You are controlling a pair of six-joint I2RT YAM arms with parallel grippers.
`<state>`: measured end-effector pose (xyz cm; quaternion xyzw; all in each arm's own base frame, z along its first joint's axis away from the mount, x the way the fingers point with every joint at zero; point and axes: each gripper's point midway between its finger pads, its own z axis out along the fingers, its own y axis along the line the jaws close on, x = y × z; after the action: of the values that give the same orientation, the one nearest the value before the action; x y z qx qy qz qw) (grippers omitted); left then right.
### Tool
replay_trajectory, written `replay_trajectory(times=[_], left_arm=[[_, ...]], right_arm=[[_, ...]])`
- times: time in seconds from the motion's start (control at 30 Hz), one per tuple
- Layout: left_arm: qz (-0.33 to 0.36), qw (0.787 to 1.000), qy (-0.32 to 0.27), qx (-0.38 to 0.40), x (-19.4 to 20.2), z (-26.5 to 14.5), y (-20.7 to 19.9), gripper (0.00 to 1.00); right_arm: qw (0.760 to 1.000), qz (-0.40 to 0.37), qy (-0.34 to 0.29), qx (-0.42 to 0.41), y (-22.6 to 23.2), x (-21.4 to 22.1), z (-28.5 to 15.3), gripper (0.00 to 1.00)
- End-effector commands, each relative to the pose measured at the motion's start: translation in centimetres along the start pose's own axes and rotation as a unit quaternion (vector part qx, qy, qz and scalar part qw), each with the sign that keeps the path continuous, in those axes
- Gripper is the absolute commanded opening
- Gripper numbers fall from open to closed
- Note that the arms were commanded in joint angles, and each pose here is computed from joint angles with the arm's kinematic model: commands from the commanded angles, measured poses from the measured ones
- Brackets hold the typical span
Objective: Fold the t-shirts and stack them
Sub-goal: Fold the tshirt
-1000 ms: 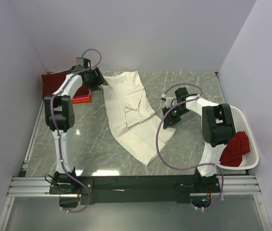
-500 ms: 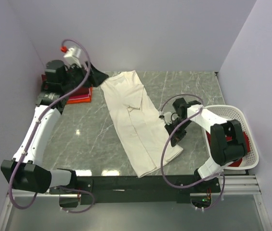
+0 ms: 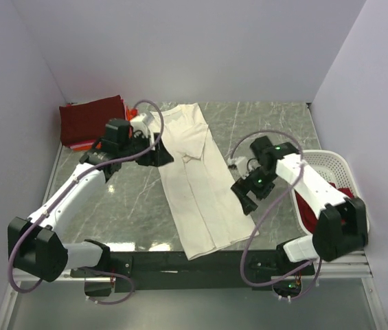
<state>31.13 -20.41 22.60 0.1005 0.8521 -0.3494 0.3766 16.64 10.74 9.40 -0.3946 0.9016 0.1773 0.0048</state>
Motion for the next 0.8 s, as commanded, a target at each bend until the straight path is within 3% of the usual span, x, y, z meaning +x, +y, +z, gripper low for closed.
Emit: replay_trajectory(times=[0.0,0.1,0.17,0.2,0.27,0.3,0.33,0.37,0.4,0.43,0.5,0.53,0.6,0.77], left_arm=[[0.066,0.997,0.002,0.03,1.4,-0.4,-2.7,0.77],[0.121,0.99,0.025,0.069,4.6,-0.4,-5.8,0.77],[0.165,0.979,0.032,0.112,7.5,-1.0,-8.5,0.78],[0.187,0.973,0.036,0.129,9.1,-1.2,-10.0,0.8],[0.205,0.966,0.042,0.154,11.4,-1.9,-11.2,0.81],[0.208,0.964,0.048,0.16,12.3,-2.0,-11.8,0.81],[0.221,0.958,0.06,0.17,14.0,-2.4,-12.9,0.81],[0.227,0.958,0.073,0.162,15.2,-2.3,-12.9,0.81],[0.226,0.958,0.081,0.157,16.1,-2.3,-13.3,0.8],[0.244,0.954,0.096,0.146,18.0,-2.1,-13.9,0.8],[0.26,0.951,0.119,0.122,20.4,-1.7,-13.9,0.78],[0.284,0.938,0.153,0.128,23.4,-1.7,-14.6,0.77],[0.309,0.936,0.147,0.081,24.6,-0.9,-13.7,0.77],[0.354,0.917,0.172,0.064,29.2,0.4,-13.9,0.73]], right_arm=[[0.99,-0.05,-0.105,0.081,-1.8,-2.9,-5.6,1.0],[0.969,-0.125,-0.18,0.113,-1.9,-5.1,-7.4,1.0],[0.922,-0.204,-0.278,0.173,-1.9,-7.6,-10.0,1.0],[0.886,-0.258,-0.336,0.189,-1.0,-8.4,-10.2,1.0],[0.848,-0.304,-0.372,0.223,-1.1,-8.7,-9.7,1.0],[0.834,-0.349,-0.383,0.191,0.3,-8.5,-8.3,1.0],[0.842,-0.398,-0.331,0.152,0.8,-6.7,-6.0,0.98],[0.843,-0.421,-0.314,0.111,1.9,-6.0,-4.9,0.91],[0.863,-0.42,-0.277,0.042,3.1,-4.0,-3.3,0.88],[0.843,-0.467,-0.268,0.017,3.8,-3.4,-2.6,0.87],[0.843,-0.482,-0.237,-0.019,4.1,-1.3,-0.4,0.88],[0.843,-0.487,-0.227,-0.01,3.6,-1.0,0.1,0.87],[0.843,-0.491,-0.219,0.006,2.9,-0.5,0.9,0.87],[0.841,-0.491,-0.227,0.006,3.3,-0.4,0.9,0.87]])
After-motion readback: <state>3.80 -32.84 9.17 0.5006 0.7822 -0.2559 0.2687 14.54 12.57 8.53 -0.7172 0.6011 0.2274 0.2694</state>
